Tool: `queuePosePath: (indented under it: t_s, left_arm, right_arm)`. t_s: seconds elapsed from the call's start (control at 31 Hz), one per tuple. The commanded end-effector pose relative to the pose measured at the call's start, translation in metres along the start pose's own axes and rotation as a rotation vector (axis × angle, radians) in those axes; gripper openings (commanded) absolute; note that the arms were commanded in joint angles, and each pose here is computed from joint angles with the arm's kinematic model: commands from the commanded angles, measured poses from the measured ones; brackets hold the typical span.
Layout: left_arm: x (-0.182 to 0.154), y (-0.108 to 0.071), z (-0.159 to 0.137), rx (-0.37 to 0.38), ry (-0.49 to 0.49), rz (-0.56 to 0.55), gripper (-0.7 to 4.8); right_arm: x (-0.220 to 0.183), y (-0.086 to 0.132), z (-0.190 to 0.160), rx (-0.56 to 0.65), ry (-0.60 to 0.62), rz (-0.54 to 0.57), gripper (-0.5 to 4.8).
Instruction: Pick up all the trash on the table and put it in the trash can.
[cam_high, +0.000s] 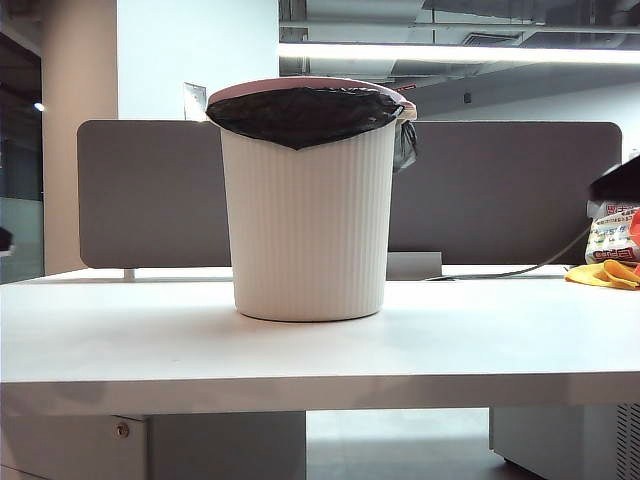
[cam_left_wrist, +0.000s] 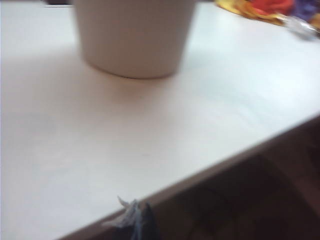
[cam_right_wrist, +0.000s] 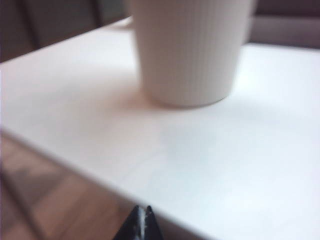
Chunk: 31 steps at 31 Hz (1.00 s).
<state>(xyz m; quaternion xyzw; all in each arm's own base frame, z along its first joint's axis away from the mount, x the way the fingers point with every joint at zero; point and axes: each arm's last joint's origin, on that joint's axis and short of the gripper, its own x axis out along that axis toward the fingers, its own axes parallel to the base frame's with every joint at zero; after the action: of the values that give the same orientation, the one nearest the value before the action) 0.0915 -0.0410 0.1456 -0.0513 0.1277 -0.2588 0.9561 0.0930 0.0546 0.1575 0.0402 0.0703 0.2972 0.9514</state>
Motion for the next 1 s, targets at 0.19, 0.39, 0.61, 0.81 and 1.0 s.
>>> queuePosePath:
  t_s: [0.19, 0.39, 0.61, 0.81, 1.0]
  left_arm:
    - [-0.014, 0.029, 0.008, -0.047, -0.127, 0.294, -0.04]
    - [-0.024, 0.044, 0.011, -0.070, -0.178, 0.480, -0.04]
    - [-0.024, 0.044, 0.011, -0.071, -0.179, 0.491, -0.04]
    - [-0.024, 0.044, 0.011, -0.071, -0.179, 0.491, -0.04]
    - [-0.024, 0.044, 0.011, -0.071, -0.179, 0.491, -0.04]
  right_arm:
    - [-0.018, -0.023, 0.017, -0.017, -0.224, -0.259, 0.13]
    - [-0.022, -0.033, 0.017, -0.016, -0.235, -0.364, 0.13]
    - [-0.025, -0.038, 0.017, -0.014, -0.236, -0.425, 0.13]
    - [-0.025, -0.038, 0.017, -0.014, -0.235, -0.427, 0.13]
    - [-0.025, -0.038, 0.017, -0.014, -0.235, -0.425, 0.13]
